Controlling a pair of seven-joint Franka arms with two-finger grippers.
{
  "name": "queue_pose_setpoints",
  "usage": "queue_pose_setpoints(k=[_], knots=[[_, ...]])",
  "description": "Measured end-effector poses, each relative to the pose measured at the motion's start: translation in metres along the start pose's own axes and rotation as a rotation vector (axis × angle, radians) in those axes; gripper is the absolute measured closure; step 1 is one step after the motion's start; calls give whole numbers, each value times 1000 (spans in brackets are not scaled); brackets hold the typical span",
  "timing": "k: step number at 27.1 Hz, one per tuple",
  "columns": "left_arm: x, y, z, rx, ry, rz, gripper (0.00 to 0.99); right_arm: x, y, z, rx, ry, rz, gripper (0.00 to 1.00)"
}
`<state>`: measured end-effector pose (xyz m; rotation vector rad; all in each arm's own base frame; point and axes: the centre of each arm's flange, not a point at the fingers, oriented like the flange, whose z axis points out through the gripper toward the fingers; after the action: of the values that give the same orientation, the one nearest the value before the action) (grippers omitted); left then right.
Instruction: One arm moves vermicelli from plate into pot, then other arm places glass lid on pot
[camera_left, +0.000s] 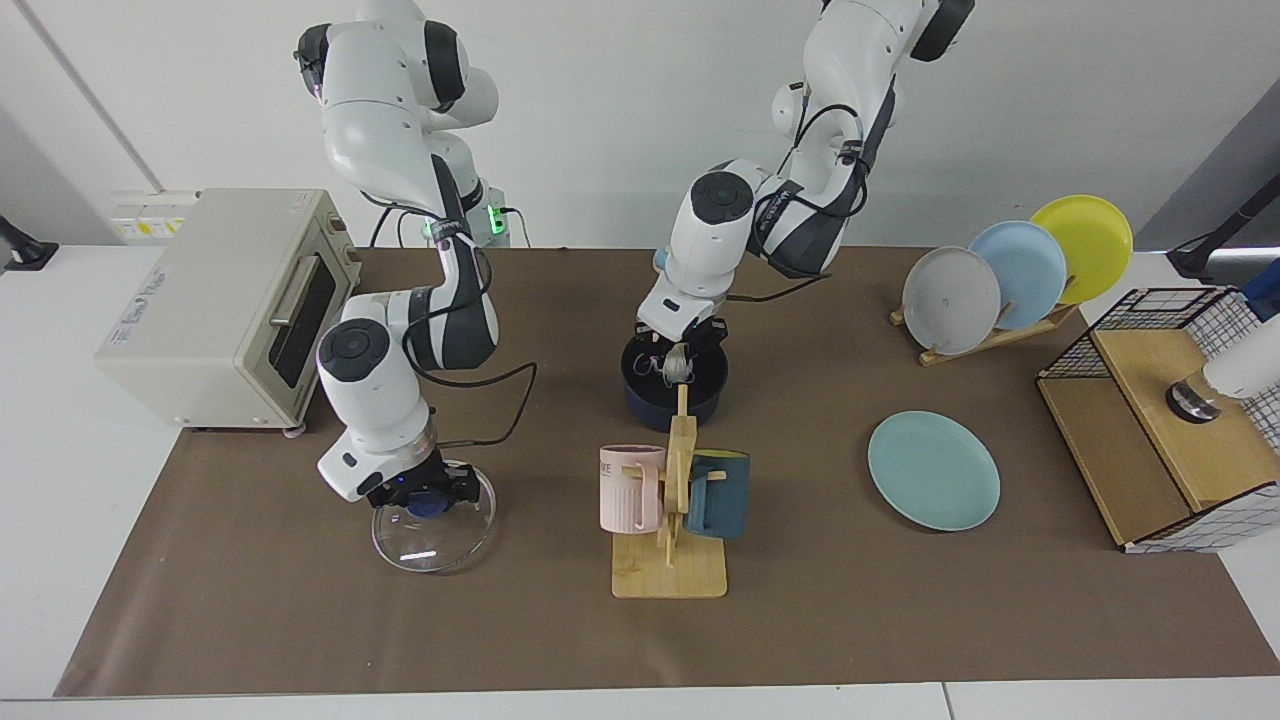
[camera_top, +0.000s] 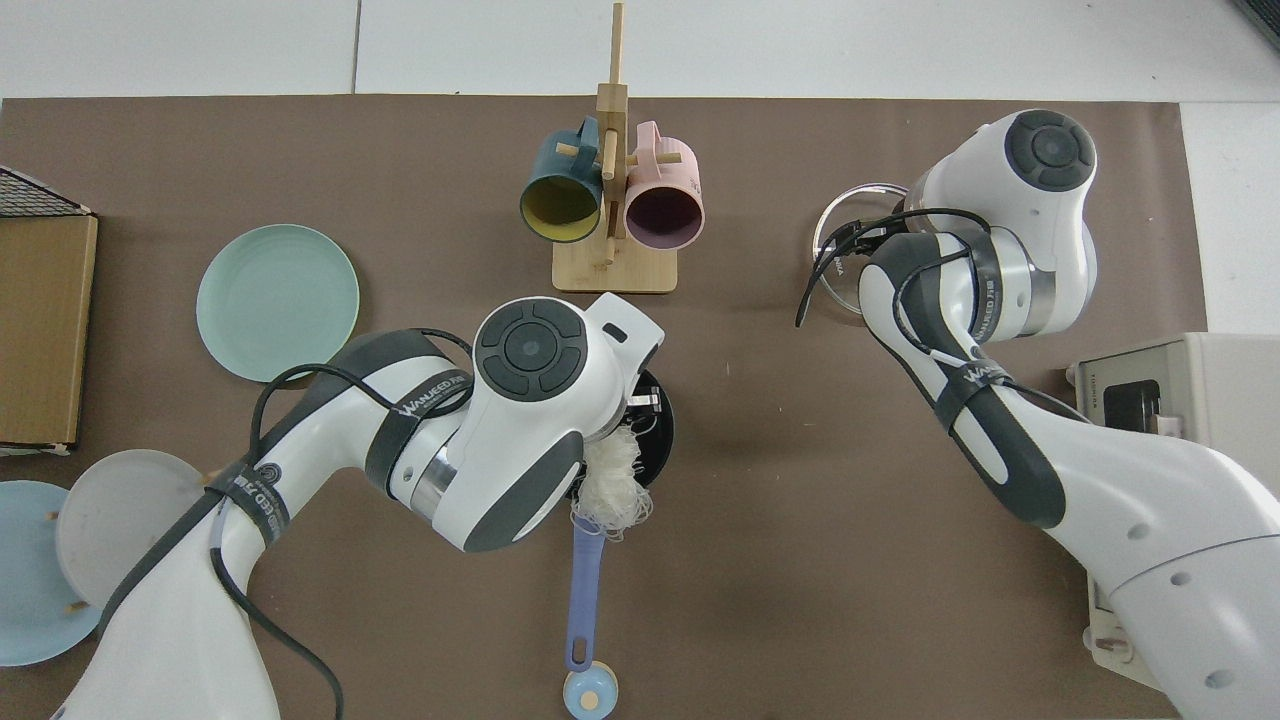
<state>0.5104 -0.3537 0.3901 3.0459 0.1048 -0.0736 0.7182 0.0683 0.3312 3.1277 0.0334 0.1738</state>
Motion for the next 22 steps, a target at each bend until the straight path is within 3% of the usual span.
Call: queue_pose_setpoints(k=[6,22], knots=[[13,-8,8,1,34,4,634,1,0,-32,4,23,1,559],[31,-18,11,-1,49,5,634,-20,3,-117,14,-6,6,559]])
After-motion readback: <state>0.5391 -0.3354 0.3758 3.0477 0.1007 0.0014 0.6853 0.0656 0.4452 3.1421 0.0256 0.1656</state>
